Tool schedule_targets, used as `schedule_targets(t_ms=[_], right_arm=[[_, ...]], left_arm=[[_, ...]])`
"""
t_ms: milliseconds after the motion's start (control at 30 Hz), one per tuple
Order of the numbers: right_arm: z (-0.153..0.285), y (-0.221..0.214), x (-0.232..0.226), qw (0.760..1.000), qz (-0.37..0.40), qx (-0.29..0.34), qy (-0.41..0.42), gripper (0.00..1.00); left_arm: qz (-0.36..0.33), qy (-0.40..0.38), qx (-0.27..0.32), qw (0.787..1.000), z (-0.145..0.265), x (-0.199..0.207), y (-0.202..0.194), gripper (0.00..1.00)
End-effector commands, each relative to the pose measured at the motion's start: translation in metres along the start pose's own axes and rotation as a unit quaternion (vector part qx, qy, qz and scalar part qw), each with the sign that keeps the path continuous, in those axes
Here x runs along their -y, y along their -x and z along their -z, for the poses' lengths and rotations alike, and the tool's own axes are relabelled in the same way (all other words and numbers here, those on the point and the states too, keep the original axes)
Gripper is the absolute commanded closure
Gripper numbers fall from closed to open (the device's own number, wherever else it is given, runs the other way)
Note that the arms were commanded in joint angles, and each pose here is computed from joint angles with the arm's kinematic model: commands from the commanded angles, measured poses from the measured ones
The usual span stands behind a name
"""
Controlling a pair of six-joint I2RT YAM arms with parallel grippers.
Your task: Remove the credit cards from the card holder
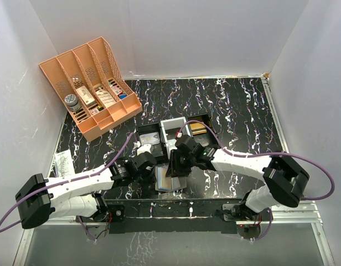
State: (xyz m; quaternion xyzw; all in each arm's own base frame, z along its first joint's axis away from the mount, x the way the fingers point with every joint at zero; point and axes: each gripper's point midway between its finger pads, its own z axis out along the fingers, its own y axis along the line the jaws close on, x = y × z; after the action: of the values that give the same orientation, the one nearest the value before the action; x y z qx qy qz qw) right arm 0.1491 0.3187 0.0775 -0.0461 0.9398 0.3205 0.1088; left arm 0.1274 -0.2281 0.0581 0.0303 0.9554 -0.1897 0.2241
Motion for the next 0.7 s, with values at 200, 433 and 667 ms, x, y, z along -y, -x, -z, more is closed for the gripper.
schedule_targets(t_ms=[200, 433, 667], right_arm=[[-0.020, -0.003, 0.037, 0.997, -0.052, 0.025, -0.057, 0.70], [-0.017, 0.000, 0.038, 0.996, -0.063, 0.044, -0.049, 0.69], [-0.017, 0.002, 0.034, 0.996, -0.057, 0.045, -0.045, 0.69]], left_arm=[[0.007, 0.018, 0.001, 1.000, 0.005, -0.006, 0.001, 0.82], [-0.005, 0.035, 0.043, 0.998, 0.014, -0.001, 0.028, 0.36], [-0.003, 0.024, 0.059, 0.998, 0.013, 0.001, 0.052, 0.42]])
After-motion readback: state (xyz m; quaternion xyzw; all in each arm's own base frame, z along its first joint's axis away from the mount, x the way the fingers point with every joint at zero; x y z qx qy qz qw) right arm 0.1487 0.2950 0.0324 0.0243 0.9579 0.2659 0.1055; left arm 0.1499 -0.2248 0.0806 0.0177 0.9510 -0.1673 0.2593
